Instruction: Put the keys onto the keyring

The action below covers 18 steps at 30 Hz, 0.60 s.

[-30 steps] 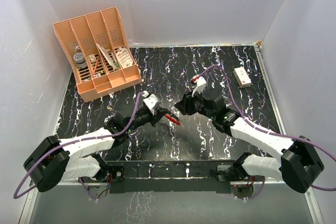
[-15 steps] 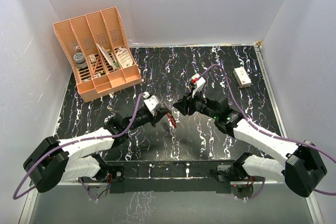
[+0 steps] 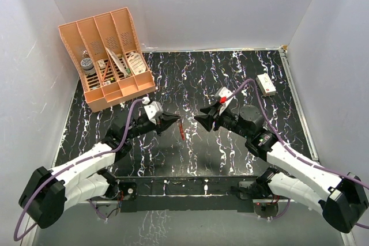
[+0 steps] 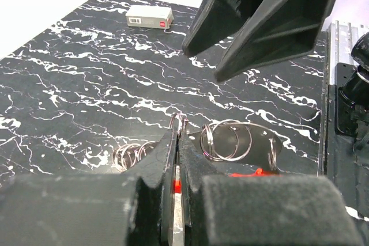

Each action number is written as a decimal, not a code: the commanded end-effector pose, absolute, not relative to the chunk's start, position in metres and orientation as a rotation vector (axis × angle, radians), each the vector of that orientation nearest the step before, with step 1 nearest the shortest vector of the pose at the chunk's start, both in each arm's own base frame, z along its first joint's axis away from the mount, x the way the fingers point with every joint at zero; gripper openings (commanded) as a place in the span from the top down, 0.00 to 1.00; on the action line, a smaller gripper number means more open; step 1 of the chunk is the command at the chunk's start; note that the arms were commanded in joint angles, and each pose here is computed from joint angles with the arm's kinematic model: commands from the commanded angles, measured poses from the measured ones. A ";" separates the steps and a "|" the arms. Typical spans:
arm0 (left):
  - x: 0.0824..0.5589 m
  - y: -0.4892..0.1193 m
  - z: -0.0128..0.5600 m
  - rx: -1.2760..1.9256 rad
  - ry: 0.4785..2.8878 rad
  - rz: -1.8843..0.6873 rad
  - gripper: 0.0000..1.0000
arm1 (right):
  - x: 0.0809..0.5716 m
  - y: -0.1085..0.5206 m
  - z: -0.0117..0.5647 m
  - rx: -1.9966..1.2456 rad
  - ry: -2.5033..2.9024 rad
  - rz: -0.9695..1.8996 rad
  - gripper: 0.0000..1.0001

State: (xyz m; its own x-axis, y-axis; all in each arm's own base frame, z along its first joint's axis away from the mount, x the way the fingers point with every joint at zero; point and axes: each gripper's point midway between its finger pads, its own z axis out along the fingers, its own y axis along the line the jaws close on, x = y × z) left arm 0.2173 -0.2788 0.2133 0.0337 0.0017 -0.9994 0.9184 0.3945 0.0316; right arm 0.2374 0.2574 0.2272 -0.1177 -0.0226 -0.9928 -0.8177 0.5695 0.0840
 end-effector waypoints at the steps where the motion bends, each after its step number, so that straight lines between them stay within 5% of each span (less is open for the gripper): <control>1: 0.204 -0.283 0.241 1.011 1.227 -0.999 1.00 | 0.240 0.256 0.267 -0.750 1.408 0.760 0.59; 18: 0.203 -0.299 0.242 1.173 1.134 -1.175 1.00 | 0.225 0.276 0.270 -0.916 1.315 0.843 0.67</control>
